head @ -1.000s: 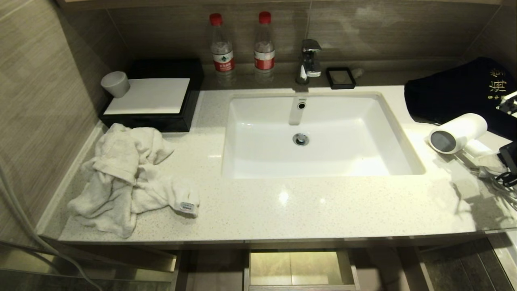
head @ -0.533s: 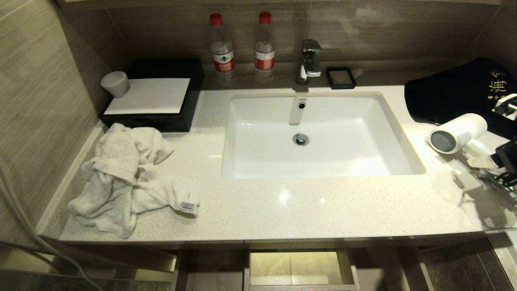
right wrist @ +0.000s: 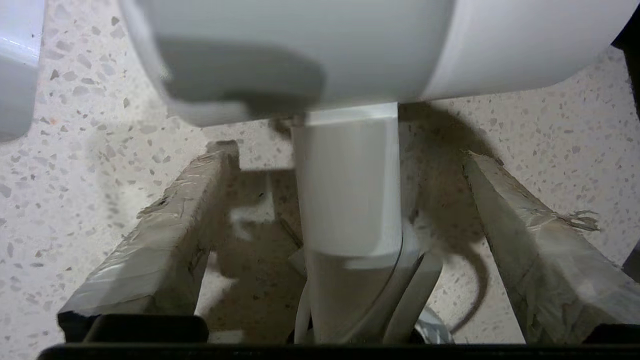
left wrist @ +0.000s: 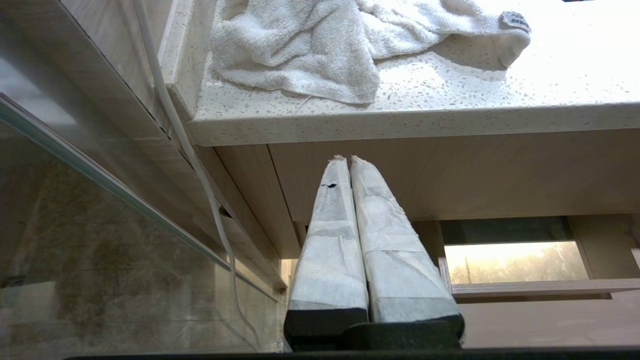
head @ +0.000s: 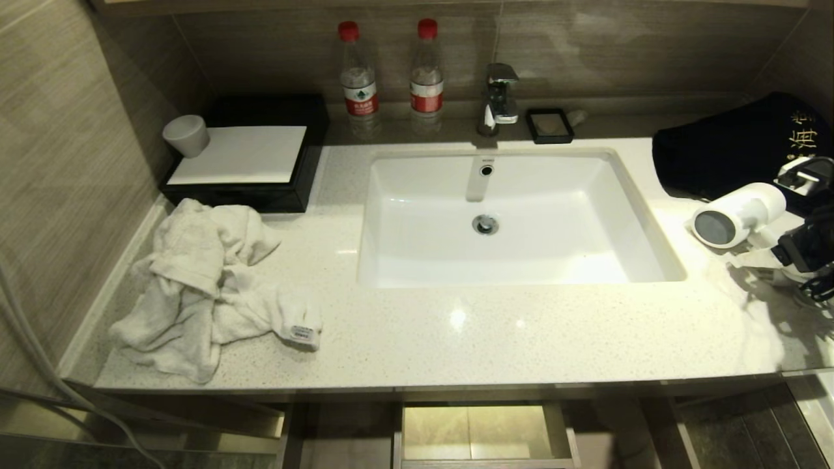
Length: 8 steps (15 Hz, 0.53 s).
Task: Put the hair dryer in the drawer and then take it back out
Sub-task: Pick up the hairdryer
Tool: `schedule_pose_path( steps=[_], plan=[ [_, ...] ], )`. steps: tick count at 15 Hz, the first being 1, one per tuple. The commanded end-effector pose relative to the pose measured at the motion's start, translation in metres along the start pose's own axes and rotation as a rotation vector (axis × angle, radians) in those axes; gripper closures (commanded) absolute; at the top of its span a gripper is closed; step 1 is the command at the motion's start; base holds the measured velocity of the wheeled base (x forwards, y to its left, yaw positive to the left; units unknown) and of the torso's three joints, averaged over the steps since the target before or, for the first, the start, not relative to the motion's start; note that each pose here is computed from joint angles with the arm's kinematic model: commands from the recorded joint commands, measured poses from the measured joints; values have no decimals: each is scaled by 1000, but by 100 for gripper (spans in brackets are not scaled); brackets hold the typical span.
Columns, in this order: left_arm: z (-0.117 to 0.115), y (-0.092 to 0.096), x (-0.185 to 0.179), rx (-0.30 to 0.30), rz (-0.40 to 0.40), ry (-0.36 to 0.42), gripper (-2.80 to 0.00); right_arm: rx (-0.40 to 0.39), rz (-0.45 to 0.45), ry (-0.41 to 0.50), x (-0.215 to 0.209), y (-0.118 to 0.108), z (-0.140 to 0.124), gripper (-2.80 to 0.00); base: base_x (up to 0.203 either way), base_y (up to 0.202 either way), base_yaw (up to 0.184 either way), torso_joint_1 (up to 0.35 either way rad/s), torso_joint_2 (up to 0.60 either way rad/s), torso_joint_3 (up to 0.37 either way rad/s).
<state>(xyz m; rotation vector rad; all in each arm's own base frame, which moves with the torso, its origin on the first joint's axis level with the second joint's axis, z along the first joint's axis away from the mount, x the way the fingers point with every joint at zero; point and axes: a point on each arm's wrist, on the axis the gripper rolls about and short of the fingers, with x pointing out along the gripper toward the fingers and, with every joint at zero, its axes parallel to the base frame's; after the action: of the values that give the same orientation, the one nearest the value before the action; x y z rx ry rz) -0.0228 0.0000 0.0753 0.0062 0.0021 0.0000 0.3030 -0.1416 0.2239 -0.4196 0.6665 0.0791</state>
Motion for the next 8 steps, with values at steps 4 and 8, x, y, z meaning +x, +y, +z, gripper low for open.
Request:
schedule_pose_path(
  steps=[4,8],
  plan=[
    [0,0,0,0,0,2,0,7,5,-13,23,-18,-1,0,0,0,0,0,0,0],
    [0,0,0,0,0,2,0,-18,3,-40,15,-18,3,0,0,0,0,0,0,0]
  ],
)
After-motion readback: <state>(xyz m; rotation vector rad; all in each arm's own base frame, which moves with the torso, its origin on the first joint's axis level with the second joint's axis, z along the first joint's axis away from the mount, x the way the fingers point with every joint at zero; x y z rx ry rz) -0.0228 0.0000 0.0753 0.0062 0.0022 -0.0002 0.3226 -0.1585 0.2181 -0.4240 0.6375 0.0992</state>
